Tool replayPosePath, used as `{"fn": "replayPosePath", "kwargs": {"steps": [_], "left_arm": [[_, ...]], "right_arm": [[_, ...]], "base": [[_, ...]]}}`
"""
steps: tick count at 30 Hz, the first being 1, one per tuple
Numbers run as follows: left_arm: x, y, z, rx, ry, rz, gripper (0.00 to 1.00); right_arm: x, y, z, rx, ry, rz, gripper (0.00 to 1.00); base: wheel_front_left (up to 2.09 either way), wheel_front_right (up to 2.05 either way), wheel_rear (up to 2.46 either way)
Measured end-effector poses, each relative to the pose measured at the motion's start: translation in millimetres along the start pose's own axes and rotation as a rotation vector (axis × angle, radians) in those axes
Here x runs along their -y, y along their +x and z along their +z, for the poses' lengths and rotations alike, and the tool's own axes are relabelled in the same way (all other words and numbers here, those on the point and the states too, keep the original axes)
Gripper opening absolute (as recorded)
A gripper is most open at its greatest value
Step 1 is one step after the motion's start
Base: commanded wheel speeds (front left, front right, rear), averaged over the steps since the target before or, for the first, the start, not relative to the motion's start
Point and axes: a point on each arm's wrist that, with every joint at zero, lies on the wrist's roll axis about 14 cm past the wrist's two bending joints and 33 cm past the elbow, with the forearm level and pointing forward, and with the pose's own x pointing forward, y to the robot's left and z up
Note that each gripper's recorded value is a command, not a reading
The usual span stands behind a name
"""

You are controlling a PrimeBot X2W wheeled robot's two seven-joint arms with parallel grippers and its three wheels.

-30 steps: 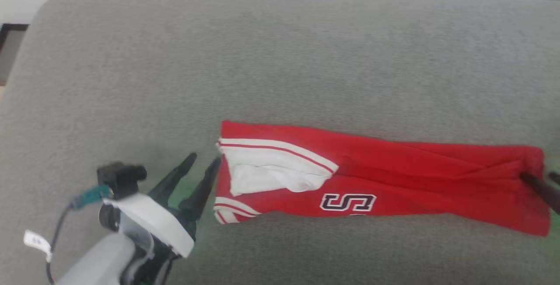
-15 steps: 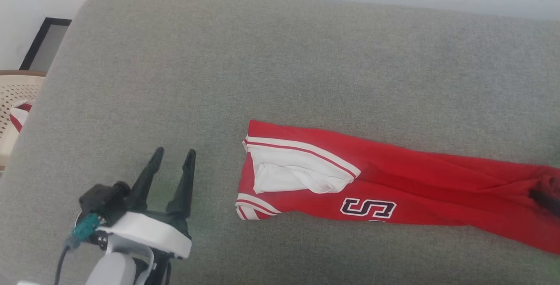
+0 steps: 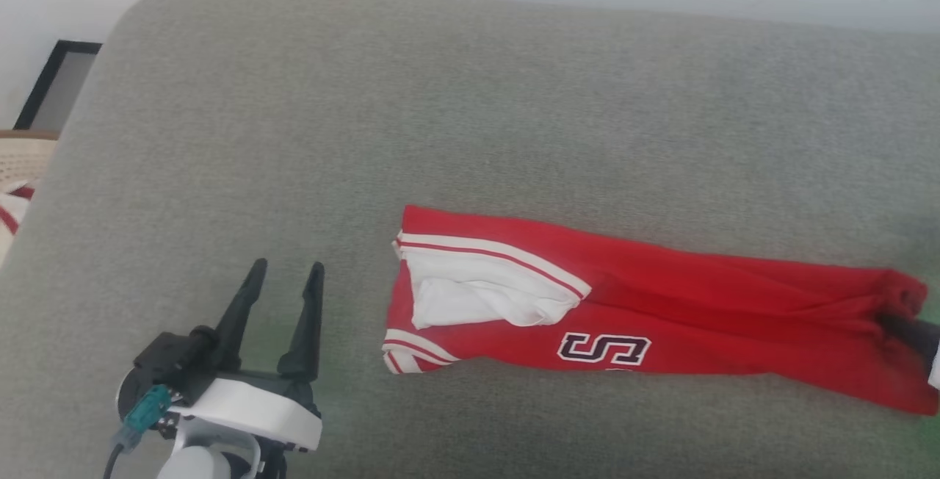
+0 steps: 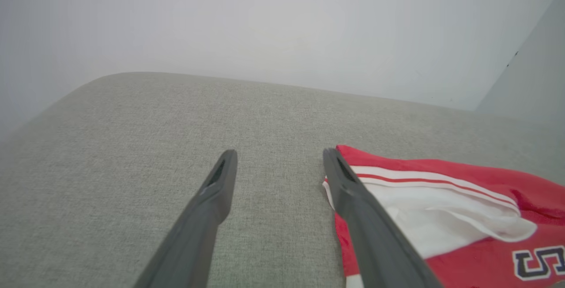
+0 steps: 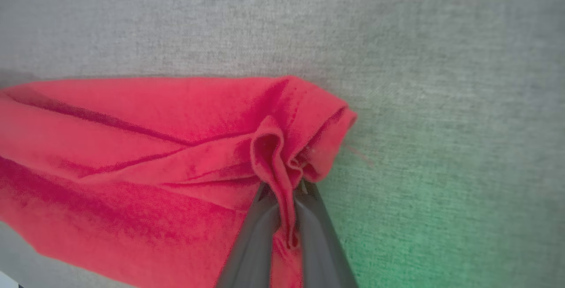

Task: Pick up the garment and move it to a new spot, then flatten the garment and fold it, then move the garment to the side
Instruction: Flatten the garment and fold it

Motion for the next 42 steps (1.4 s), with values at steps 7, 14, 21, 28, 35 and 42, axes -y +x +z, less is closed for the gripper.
{"fn": "replayPosePath", "kwargs": {"steps": [7,14,21,28,35,42], "left_arm": [[18,10,-1,0.003,-0.004,-0.06,1.0],[45,29,3,0.024,-0.01,-0.145,1.0],[59,35,9,0.048,-0.017,-0.192,1.0],[60,29,19,0.073,-0.018,-0.191,1.0],[57,20,27,0.093,-0.019,-0.18,1.0],[44,11,29,0.1,-0.037,-0.127,1.0]], "right_arm": [[58,-33,27,0.156,0.067,-0.154,0.0],[153,-101,48,0.309,0.123,-0.44,0.0],[175,-124,46,0.34,0.143,-0.525,0.0],[83,-80,43,0.278,0.022,-0.26,0.0],[-33,-52,35,0.201,-0.16,0.038,0.0],[-110,-27,20,0.126,-0.29,0.209,0.0]], "base": [[0.0,0.0,0.0],[0.0,0.0,0.0],[0.0,0.0,0.0],[0.0,0.0,0.0],[0.0,0.0,0.0],[0.0,0.0,0.0]]}}
